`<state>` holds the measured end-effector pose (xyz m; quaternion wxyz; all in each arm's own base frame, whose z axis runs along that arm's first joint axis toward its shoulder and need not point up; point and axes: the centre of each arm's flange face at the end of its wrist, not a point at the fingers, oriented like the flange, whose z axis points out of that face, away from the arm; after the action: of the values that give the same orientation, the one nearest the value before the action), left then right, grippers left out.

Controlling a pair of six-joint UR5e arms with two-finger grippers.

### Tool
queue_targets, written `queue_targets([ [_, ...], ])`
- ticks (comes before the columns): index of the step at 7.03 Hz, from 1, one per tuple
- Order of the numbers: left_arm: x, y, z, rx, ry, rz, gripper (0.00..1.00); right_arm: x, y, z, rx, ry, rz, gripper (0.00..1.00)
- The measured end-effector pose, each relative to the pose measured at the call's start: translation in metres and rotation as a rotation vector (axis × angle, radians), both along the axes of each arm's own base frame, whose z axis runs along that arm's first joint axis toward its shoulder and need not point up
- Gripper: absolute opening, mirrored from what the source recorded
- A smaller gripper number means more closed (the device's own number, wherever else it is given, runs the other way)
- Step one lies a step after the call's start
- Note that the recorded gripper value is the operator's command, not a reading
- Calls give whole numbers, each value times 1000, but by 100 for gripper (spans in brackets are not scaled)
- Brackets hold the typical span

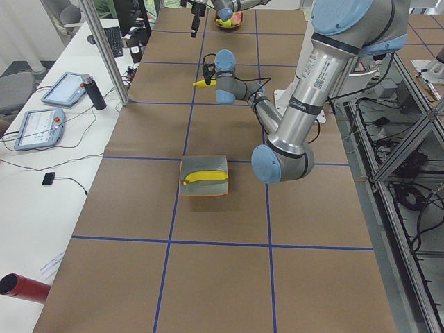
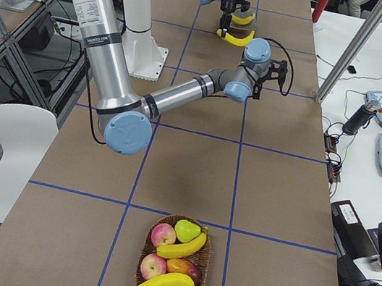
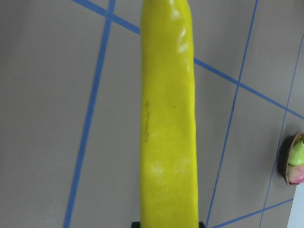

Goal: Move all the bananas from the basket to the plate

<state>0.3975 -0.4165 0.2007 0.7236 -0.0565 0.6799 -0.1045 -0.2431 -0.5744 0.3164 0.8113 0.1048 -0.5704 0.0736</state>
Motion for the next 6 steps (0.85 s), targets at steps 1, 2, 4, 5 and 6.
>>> queue_targets([
  [1,-37,-4,24,-14,-33,-47,0,15,-16,24,-60,63,8,100],
  [2,-63,-7,46,-9,-85,-79,0,28,-29,45,-91,144,-9,100],
  [4,-85,-12,74,38,-283,-106,0,47,-39,82,-129,275,-74,100],
  [5,-89,-14,83,75,-404,-99,0,53,-41,98,-144,307,-96,100],
  [6,-91,-16,93,114,-513,-72,0,55,-43,109,-157,322,-108,100],
])
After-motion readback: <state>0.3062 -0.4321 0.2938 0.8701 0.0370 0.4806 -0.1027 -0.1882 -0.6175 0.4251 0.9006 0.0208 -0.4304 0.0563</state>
